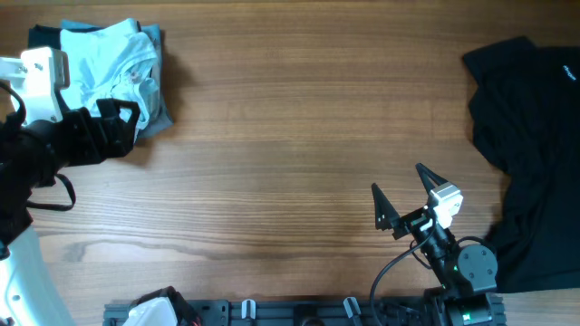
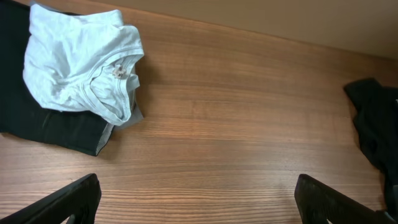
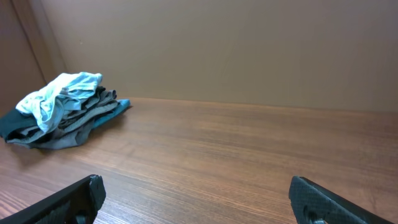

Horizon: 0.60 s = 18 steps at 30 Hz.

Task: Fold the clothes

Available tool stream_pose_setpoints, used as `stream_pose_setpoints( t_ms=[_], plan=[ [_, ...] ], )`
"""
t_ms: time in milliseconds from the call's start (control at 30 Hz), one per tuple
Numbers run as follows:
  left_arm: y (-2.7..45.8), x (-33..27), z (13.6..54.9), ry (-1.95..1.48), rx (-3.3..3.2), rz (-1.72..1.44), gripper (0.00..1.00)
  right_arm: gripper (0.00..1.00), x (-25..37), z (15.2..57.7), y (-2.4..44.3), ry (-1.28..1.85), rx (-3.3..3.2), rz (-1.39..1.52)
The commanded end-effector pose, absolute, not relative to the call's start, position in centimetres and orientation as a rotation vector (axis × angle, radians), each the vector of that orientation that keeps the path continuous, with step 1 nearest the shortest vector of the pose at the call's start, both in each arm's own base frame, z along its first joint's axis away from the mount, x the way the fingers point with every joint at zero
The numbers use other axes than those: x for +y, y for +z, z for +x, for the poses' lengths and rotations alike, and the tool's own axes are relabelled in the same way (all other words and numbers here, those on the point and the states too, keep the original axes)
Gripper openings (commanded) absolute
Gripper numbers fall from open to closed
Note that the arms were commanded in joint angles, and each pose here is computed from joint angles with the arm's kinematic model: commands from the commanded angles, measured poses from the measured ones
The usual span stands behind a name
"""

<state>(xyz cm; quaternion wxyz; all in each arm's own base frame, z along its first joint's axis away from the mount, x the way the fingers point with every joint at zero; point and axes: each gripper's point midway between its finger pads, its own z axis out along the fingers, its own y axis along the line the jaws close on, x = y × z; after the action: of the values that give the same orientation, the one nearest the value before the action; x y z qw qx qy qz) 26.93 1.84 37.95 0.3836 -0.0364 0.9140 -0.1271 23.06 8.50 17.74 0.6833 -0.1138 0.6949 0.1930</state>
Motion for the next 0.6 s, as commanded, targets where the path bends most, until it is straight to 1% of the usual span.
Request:
stream_pose_setpoints(
  t_ms=[0,367,500,567],
  plan=[
    [37.8,1.9,27.0,-0.315,2.333,-0.075,1.00,1.00,8.7,22.9,18.0,0.456,1.548,-0.251],
    [37.8,1.6,27.0,-0.320,2.335,-0.065,1.00,1.00,8.7,22.9,18.0,0.456,1.549,-0.251],
    [38.3,0.7,26.3,-0.317,2.319,-0.027,1.00,1.00,8.7,22.9,18.0,0.456,1.549,-0.251],
    [38.5,1.1,25.8,-0.263,2.317,-0.033,1.00,1.00,8.7,22.9,18.0,0.456,1.549,-0.251]
  ],
)
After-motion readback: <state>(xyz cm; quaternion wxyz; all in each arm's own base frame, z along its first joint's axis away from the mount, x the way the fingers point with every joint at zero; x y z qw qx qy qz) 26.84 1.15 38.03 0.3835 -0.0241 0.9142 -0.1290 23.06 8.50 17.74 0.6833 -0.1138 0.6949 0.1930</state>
